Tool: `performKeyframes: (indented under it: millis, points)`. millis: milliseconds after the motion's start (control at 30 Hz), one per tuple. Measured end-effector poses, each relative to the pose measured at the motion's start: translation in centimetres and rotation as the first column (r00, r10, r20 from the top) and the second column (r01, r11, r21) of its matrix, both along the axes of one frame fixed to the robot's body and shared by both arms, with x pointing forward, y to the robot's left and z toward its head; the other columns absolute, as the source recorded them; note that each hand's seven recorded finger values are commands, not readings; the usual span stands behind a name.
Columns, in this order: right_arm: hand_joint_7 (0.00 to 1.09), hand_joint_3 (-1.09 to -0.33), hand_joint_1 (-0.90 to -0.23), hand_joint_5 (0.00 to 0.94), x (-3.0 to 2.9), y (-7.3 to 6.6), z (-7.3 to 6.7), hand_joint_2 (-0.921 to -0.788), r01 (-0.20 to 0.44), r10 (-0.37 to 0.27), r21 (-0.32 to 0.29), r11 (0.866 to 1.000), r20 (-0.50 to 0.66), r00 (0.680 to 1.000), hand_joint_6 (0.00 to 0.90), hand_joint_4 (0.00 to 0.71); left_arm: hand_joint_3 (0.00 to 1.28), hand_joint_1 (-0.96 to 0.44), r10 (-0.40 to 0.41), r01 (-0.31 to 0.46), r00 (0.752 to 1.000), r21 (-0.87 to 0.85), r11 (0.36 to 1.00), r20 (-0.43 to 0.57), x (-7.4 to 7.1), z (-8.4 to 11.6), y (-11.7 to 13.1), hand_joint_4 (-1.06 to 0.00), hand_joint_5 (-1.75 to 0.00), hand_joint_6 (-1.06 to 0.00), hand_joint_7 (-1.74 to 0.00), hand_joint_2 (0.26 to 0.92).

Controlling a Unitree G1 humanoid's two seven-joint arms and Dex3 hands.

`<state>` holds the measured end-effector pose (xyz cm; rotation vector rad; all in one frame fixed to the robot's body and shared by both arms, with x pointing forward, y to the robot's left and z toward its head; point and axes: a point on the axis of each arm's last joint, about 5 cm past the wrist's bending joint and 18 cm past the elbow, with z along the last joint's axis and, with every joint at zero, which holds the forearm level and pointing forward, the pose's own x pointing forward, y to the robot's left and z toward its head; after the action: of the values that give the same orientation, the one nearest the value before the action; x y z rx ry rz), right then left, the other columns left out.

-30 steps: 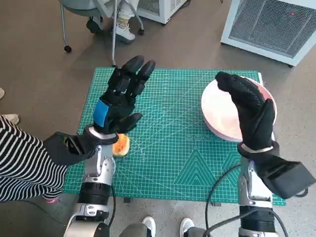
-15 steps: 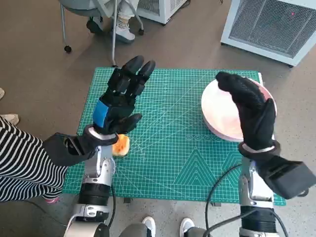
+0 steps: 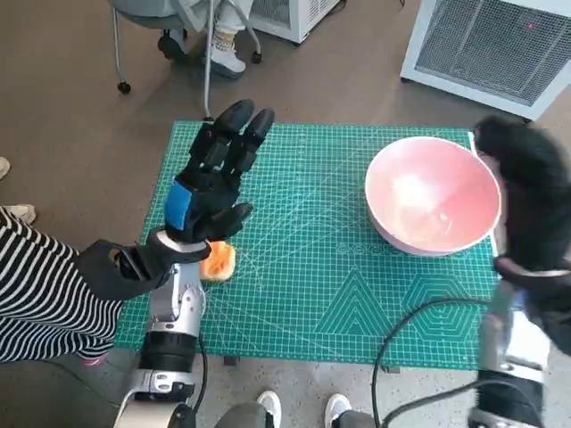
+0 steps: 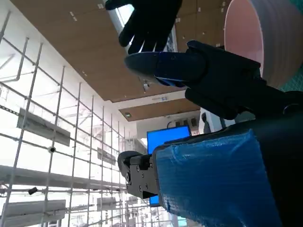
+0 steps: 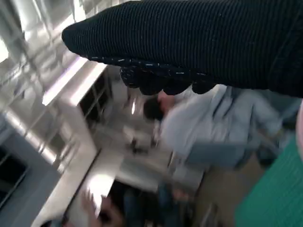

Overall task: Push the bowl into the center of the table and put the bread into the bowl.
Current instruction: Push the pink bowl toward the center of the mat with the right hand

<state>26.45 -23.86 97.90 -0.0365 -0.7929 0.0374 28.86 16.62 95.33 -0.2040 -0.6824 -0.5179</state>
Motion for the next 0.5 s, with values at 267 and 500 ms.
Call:
performKeyframes:
  millis: [267, 500]
  points:
    - [0.48, -0.849, -0.661, 0.0, 0.64, -2.6, -0.5, -0.921, 0.167, -0.166, 0.029, 0.985, -0.052, 0.985, 0.0, 0.136, 0.31, -0.59, -0.002, 0.002, 1.0, 0.004, 1.0, -0.001, 0.0, 0.0, -0.1, -0.01, -0.17, 0.0, -0.46, 0.92]
    - [0.43, -0.852, -0.654, 0.001, 1.27, -4.5, -1.3, -0.921, 0.242, -0.231, 0.06, 0.968, -0.154, 0.961, -0.001, 0.111, 0.31, -0.59, 0.005, -0.005, 1.0, 0.018, 1.0, -0.004, 0.0, 0.0, 0.0, -0.02, -0.16, 0.0, -0.46, 0.921]
